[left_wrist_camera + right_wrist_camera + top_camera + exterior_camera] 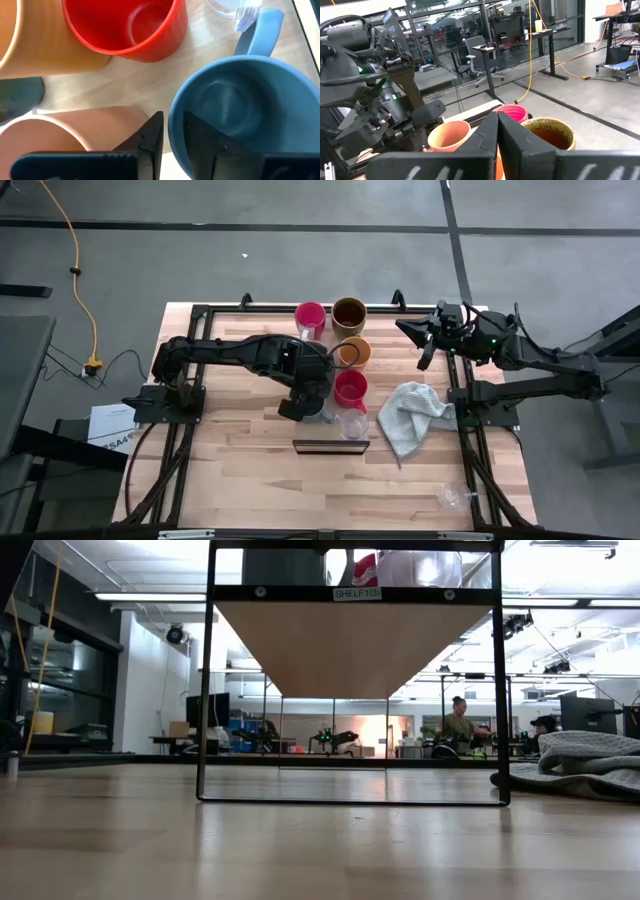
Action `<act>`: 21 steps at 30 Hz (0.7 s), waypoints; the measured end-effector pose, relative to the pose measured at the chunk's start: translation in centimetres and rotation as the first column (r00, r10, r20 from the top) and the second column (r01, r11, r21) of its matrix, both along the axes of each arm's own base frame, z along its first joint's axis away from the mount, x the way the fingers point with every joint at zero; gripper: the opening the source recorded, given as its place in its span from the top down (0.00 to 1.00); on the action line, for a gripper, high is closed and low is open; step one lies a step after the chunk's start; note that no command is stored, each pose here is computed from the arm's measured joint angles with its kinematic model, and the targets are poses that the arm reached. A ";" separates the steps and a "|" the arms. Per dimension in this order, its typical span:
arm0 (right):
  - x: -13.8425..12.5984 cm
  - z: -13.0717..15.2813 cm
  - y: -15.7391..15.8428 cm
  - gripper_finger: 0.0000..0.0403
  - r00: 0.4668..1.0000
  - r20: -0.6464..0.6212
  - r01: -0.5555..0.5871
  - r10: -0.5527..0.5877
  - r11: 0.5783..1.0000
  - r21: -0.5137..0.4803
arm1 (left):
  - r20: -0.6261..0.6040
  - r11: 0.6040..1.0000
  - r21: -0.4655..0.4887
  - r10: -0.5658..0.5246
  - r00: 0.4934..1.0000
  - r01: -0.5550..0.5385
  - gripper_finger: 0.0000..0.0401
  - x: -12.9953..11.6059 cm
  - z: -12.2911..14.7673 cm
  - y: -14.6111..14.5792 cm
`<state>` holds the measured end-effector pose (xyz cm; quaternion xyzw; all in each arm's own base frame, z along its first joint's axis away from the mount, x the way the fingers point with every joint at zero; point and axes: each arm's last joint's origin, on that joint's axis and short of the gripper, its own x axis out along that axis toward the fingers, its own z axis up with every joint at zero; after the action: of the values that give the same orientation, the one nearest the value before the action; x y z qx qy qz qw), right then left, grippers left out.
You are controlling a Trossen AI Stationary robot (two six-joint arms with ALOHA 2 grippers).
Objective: Stack small to large cups/mugs on shelf
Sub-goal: Put the blue mug on the shelf
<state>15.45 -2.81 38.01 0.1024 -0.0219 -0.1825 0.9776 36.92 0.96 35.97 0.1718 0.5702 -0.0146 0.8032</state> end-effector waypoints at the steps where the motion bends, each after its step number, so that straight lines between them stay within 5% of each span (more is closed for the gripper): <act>1: 0.0 0.0 0.0 1.00 1.000 0.000 0.000 0.000 1.000 0.000 | 0.003 1.000 0.000 0.000 1.000 0.000 0.83 0.0 0.0 0.0; 14: 0.0 0.0 0.0 1.00 1.000 0.000 0.000 0.000 1.000 0.000 | 0.039 1.000 0.011 0.006 0.999 -0.007 0.68 0.1 0.4 0.0; 21: 0.0 0.0 0.0 1.00 1.000 -0.004 0.000 0.000 1.000 0.000 | 0.140 0.995 -0.032 0.102 0.985 -0.099 0.69 -2.8 3.7 0.0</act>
<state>15.45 -2.80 37.97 0.1023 -0.0201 -0.1825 0.9777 34.08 0.97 39.67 0.1333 0.5193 0.0311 0.8435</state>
